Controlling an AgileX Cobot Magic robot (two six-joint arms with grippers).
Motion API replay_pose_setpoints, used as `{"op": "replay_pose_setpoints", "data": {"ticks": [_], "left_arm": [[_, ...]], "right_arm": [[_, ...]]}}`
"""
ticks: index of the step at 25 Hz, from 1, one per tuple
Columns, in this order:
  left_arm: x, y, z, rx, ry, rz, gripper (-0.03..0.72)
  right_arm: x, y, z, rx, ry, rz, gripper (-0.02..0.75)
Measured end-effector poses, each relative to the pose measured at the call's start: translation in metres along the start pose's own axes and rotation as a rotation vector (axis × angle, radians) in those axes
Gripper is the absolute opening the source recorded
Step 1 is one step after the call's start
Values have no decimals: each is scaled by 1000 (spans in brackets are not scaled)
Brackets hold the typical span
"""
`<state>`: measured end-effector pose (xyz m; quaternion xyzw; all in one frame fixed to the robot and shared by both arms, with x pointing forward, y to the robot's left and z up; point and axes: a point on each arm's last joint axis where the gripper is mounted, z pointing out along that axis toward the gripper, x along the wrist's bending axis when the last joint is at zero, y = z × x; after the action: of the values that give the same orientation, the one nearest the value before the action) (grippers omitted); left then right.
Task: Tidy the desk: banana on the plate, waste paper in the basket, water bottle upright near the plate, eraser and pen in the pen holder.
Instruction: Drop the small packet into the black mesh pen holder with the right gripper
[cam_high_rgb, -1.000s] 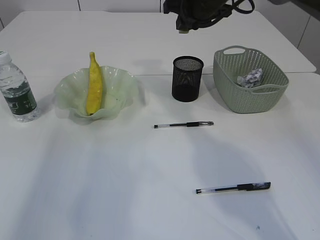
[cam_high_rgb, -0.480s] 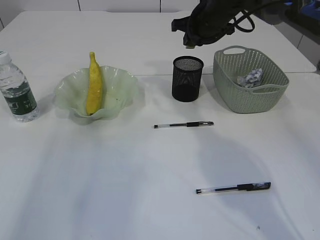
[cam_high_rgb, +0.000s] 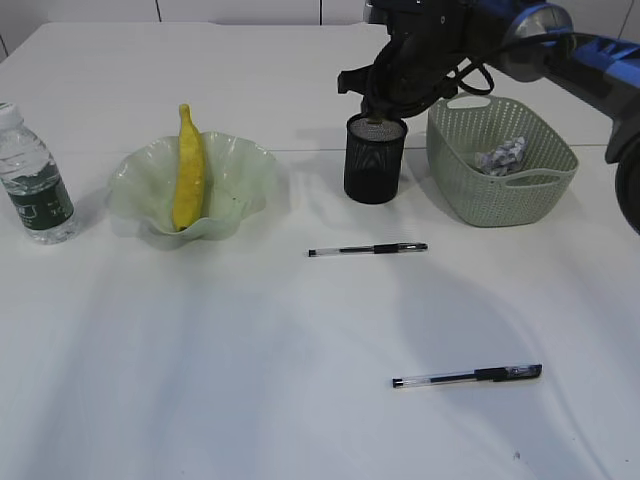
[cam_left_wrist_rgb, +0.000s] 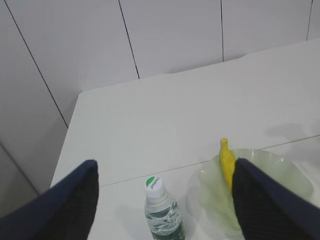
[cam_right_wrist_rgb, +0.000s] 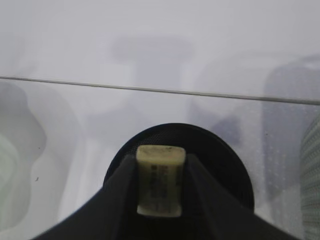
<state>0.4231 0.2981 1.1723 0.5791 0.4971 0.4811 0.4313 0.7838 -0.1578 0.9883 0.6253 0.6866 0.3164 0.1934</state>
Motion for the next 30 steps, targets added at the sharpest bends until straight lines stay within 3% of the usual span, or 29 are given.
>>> {"op": "replay_pose_setpoints", "data": {"ticks": [30], "left_arm": [[0,0,0,0,0,0,593]], "right_arm": [[-11,-6,14,2,-10,13,249]]}}
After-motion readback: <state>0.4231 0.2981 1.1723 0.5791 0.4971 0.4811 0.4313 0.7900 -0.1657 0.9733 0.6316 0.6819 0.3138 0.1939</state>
